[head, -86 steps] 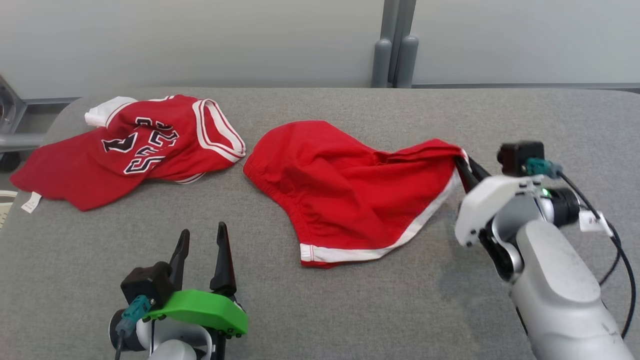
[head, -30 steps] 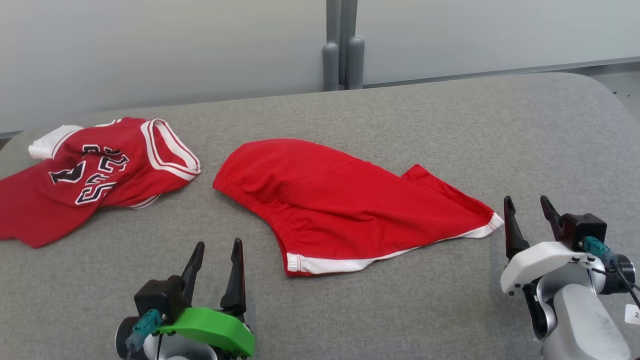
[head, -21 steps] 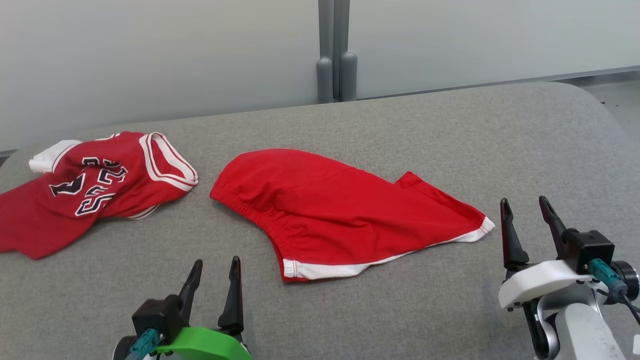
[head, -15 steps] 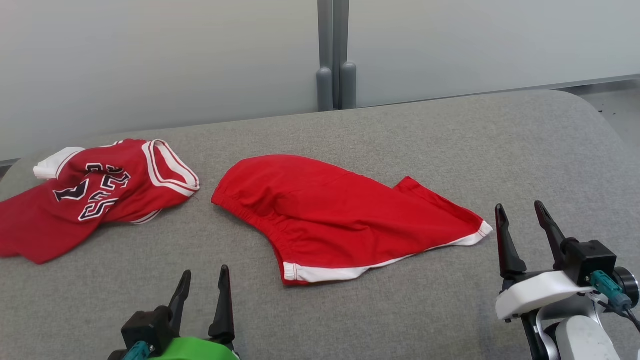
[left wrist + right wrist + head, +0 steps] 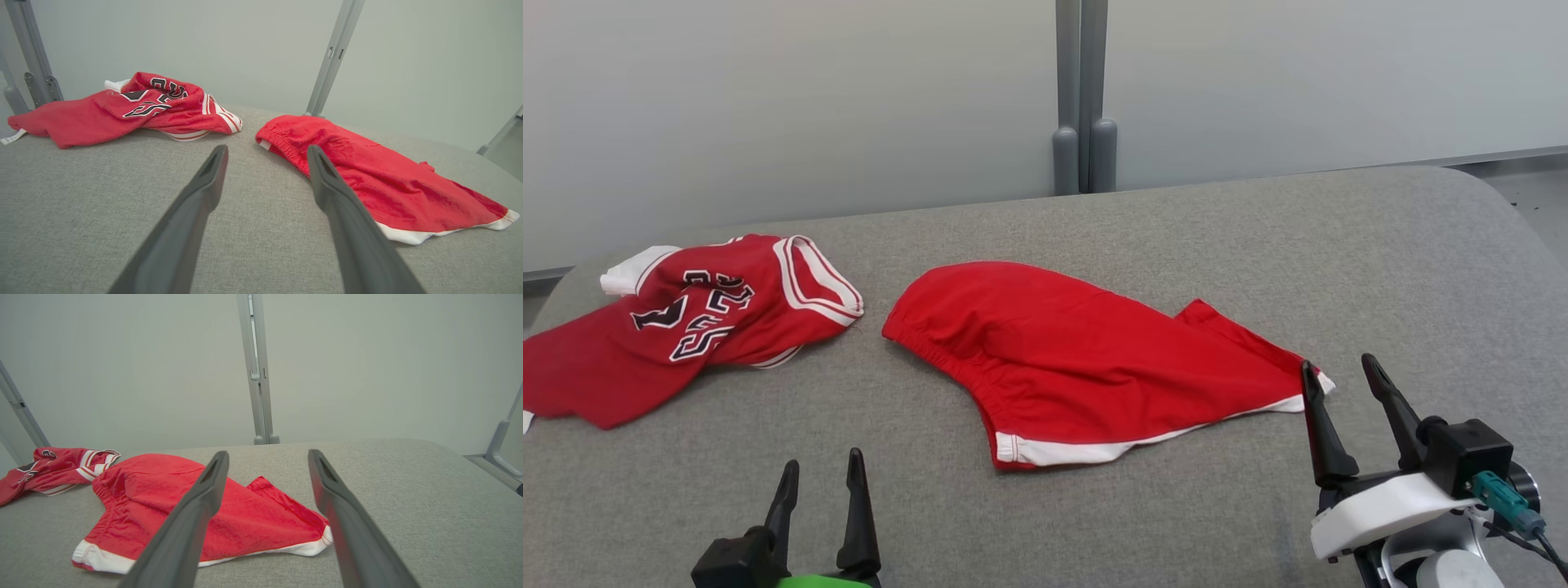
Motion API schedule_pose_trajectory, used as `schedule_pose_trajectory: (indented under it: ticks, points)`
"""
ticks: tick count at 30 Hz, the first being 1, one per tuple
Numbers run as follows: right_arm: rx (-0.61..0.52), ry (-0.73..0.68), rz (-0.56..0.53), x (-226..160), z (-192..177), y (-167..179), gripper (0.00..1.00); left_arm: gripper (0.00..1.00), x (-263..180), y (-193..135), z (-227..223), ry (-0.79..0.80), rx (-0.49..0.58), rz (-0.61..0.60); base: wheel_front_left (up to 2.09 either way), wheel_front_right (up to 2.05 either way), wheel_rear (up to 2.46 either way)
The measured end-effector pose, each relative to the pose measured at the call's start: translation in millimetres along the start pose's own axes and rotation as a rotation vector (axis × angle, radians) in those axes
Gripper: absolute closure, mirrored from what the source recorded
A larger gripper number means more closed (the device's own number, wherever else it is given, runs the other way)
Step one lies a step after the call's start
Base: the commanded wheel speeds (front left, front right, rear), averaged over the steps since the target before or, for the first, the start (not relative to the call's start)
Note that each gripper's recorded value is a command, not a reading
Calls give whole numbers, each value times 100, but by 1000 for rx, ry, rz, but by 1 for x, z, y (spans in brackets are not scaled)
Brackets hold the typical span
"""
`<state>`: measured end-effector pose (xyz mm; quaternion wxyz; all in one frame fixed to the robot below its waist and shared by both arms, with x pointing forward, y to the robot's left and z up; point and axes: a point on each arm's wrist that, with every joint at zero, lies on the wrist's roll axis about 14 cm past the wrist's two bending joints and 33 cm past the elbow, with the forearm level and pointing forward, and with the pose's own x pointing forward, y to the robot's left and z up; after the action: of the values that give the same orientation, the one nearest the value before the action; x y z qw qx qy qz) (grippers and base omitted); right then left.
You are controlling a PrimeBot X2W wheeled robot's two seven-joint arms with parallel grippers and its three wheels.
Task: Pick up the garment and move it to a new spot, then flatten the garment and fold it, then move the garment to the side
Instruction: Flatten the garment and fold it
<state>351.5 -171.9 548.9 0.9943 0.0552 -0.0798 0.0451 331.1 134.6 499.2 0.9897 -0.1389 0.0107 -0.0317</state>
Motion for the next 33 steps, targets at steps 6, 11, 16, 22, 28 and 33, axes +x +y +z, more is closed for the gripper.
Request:
schedule_pose_trajectory:
  ticks: [6,11,16,22,28,33]
  points:
    - [4,18,26,3,-4,9,0,0,-2,6,1,-9,7,19,0,0,0]
    - [7,32,36,5,-9,12,0,0,-1,8,0,-12,16,24,0,0,0]
    - [8,39,40,6,-11,13,0,0,0,10,0,-13,16,28,0,0,0]
    - [9,46,41,7,-14,13,0,0,0,12,-2,-9,21,30,0,0,0]
    - [15,46,42,8,-15,14,0,0,1,13,-4,-1,25,32,0,0,0]
    - [15,47,38,9,-15,12,0,0,0,4,-15,39,29,-11,0,0,0]
